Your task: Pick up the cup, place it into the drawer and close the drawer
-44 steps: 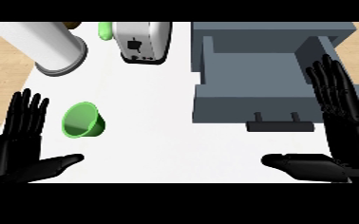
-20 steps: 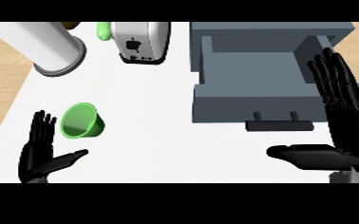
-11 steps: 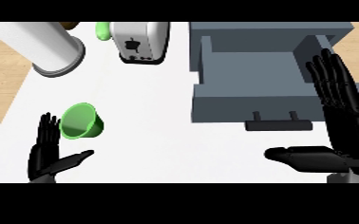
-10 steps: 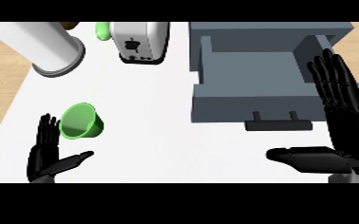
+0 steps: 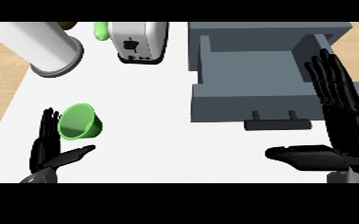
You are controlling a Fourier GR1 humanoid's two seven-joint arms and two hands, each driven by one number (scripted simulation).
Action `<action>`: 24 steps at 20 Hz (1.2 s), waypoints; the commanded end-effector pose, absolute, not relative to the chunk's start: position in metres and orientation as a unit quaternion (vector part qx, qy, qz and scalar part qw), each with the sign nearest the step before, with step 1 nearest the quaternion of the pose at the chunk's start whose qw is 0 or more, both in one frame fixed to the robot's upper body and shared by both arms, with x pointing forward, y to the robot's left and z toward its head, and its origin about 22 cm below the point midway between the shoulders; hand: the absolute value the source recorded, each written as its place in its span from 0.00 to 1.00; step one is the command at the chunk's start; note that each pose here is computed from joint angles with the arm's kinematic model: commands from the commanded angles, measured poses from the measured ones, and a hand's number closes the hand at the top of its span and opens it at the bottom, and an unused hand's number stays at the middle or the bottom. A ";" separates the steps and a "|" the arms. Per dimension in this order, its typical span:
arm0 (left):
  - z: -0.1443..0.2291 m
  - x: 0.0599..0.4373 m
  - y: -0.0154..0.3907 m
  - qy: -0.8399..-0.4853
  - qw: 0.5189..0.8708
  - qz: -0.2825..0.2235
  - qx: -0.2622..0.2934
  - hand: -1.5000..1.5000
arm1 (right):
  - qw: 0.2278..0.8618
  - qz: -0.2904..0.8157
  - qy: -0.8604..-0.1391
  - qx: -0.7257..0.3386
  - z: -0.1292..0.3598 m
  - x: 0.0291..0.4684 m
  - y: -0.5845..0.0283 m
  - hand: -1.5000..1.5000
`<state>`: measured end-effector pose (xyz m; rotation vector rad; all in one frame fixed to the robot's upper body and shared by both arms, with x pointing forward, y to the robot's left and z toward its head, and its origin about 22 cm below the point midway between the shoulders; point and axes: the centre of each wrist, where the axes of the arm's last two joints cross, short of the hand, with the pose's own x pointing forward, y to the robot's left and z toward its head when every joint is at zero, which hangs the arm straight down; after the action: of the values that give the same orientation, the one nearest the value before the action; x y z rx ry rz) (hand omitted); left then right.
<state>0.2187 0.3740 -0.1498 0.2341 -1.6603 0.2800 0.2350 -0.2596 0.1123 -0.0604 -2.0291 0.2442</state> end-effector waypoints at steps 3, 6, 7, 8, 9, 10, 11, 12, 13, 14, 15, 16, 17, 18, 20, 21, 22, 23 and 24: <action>-0.140 0.241 0.369 -0.760 0.635 0.125 0.068 0.00 | 0.524 0.099 -0.845 -0.016 0.116 0.252 -0.262 0.00; -0.148 0.222 0.374 -0.762 0.631 0.136 0.038 0.00 | 0.525 0.106 -0.844 -0.024 0.111 0.241 -0.272 0.00; -0.142 0.235 0.371 -0.774 0.616 0.143 0.035 0.00 | 0.524 0.110 -0.844 -0.016 0.125 0.242 -0.254 0.00; -0.149 0.227 0.367 -0.774 0.617 0.142 0.036 0.00 | 0.525 0.104 -0.845 -0.015 0.110 0.235 -0.256 0.00; -0.149 0.234 0.357 -0.773 0.618 0.141 0.027 0.00 | 0.527 0.113 -0.842 -0.015 0.114 0.231 -0.255 0.00; -0.138 0.244 0.368 -0.774 0.619 0.136 0.013 0.00 | 0.525 0.101 -0.845 -0.013 0.118 0.238 -0.258 0.00; -0.149 0.229 0.363 -0.778 0.611 0.143 0.004 0.00 | 0.515 0.109 -0.850 -0.021 0.103 0.239 -0.265 0.00; -0.145 0.243 0.354 -0.779 0.611 0.139 -0.002 0.00 | 0.526 0.107 -0.844 -0.012 0.111 0.242 -0.263 0.00; -0.148 0.244 0.345 -0.780 0.609 0.144 -0.005 0.00 | 0.523 0.104 -0.846 -0.015 0.116 0.247 -0.251 0.00; -0.152 0.227 0.359 -0.785 0.599 0.155 -0.016 0.00 | 0.526 0.113 -0.843 -0.016 0.118 0.237 -0.263 0.00; -0.136 0.259 0.348 -0.781 0.605 0.150 -0.033 0.00 | 0.531 0.100 -0.842 -0.007 0.115 0.234 -0.251 0.00; -0.148 0.247 0.338 -0.780 0.606 0.153 -0.040 0.00 | 0.535 0.096 -0.839 -0.006 0.107 0.243 -0.264 0.00; -0.147 0.245 0.343 -0.787 0.596 0.152 -0.053 1.00 | 0.530 0.099 -0.842 -0.019 0.106 0.255 -0.263 0.00; -0.135 0.251 0.362 -0.782 0.601 0.157 -0.056 1.00 | 0.528 0.100 -0.843 -0.002 0.112 0.235 -0.254 0.00; -0.134 0.263 0.345 -0.787 0.592 0.152 -0.080 1.00 | 0.535 0.106 -0.838 -0.015 0.103 0.243 -0.272 0.00; -0.146 0.248 0.342 -0.781 0.598 0.158 -0.085 1.00 | 0.530 0.099 -0.842 -0.013 0.104 0.238 -0.259 0.00; -0.142 0.250 0.346 -0.781 0.597 0.153 -0.100 1.00 | 0.533 0.101 -0.840 -0.010 0.106 0.238 -0.266 0.00; -0.138 0.258 0.344 -0.784 0.590 0.162 -0.105 1.00 | 0.532 0.111 -0.839 -0.013 0.109 0.241 -0.272 0.00; -0.135 0.266 0.337 -0.791 0.579 0.165 -0.108 1.00 | 0.531 0.105 -0.840 -0.014 0.106 0.244 -0.254 0.00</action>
<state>0.2583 0.3451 -0.1373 -0.0775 -1.7253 0.3323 0.2412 -0.2620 0.1074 -0.0297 -2.0043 0.2486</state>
